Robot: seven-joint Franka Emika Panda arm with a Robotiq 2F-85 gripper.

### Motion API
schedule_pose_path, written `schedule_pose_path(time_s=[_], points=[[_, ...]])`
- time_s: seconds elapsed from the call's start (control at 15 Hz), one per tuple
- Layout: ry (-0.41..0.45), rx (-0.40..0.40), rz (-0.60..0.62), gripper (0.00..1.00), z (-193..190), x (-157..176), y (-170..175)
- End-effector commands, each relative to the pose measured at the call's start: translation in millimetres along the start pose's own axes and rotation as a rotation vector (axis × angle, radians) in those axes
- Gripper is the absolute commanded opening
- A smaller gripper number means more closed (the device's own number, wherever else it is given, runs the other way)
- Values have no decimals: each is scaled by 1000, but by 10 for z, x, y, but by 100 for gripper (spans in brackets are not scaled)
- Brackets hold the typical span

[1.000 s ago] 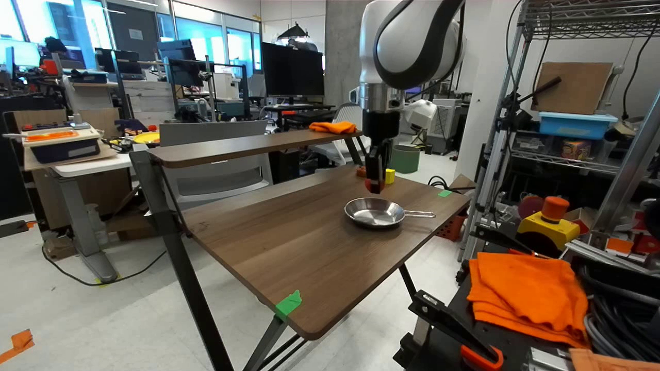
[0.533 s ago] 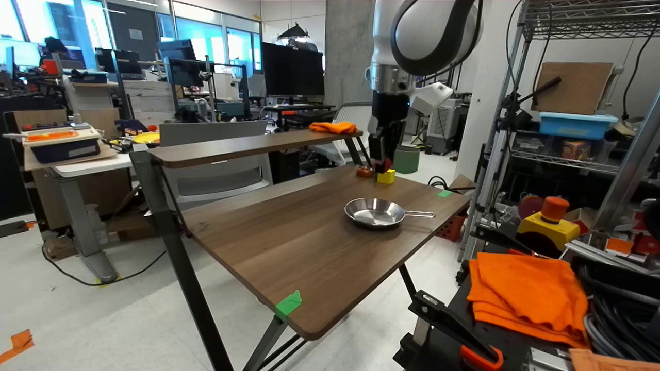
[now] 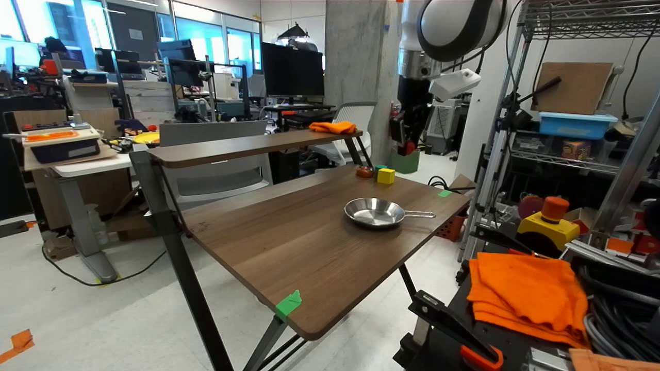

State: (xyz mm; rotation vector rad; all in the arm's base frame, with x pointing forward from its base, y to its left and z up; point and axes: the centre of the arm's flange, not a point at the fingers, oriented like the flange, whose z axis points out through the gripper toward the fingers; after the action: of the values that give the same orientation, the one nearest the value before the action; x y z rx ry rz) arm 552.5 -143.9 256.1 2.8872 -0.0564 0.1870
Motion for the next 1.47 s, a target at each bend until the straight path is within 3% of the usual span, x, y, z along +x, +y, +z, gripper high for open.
schedule_pose_path(time_s=[0.0,0.27,0.93,1.2,1.4], points=[[48,33,59,22,-134,-118,144],[160,29,112,22,-216,-102,257],[122,31,244,22,-100,-92,478],[120,8,333,22,-142,55,753],[66,26,411,22,-103,217,996]])
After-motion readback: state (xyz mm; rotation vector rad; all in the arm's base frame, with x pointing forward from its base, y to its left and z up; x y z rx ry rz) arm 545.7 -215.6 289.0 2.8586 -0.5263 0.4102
